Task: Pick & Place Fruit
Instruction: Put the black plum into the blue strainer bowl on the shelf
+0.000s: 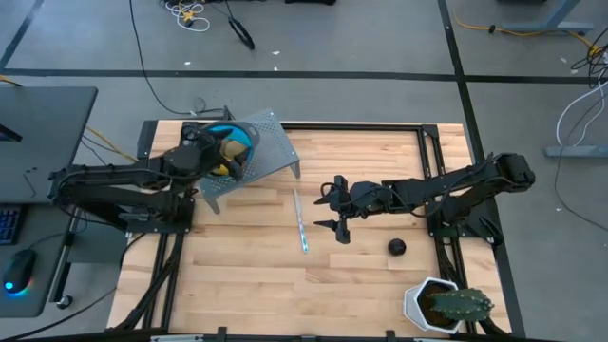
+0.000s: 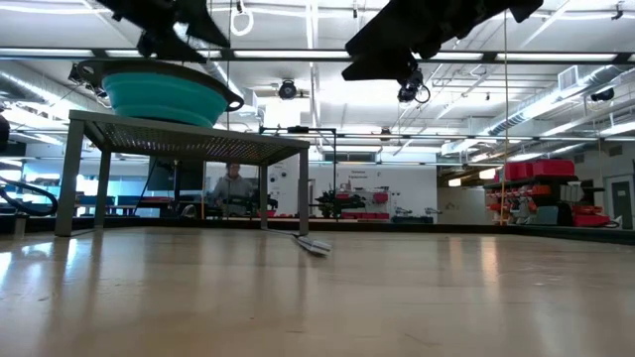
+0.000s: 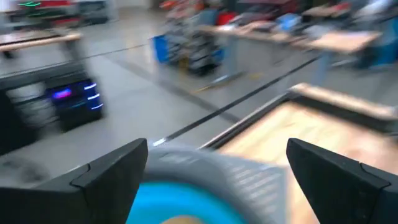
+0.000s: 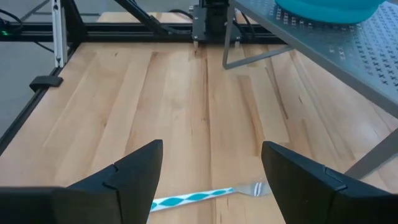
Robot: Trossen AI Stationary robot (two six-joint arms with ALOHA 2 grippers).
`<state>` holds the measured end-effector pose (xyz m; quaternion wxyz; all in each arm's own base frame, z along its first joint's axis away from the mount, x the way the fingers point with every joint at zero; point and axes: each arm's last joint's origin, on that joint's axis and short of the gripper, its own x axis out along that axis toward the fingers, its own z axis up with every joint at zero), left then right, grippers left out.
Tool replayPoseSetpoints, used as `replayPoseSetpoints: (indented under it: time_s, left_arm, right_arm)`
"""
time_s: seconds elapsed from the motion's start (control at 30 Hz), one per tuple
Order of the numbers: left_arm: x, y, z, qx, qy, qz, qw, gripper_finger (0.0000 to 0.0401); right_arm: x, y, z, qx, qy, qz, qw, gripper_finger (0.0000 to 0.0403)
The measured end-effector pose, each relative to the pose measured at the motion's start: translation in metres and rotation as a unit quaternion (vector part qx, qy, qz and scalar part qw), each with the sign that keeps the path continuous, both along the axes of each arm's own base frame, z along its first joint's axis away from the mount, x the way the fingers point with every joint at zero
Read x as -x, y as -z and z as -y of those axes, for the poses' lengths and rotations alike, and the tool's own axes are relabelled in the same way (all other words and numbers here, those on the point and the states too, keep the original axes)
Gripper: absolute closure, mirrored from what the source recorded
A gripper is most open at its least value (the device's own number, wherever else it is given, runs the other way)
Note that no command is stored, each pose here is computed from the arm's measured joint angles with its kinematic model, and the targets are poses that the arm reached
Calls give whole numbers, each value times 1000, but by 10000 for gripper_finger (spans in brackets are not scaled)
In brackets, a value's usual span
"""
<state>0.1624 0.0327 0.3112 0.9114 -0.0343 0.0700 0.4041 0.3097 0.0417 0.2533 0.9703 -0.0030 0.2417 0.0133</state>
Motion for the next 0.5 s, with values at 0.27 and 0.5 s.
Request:
replayPoseSetpoints:
  time_s: [0.27,0.5]
  left_arm:
    - [-15,-10,16,13,161,69,984,23]
    - [-44,12,35,35,234,7,971,36]
  right_arm:
    - [5,9,1,-6,10,-54,998,121]
    - [27,29,-15,-7,-30,-195,980,121]
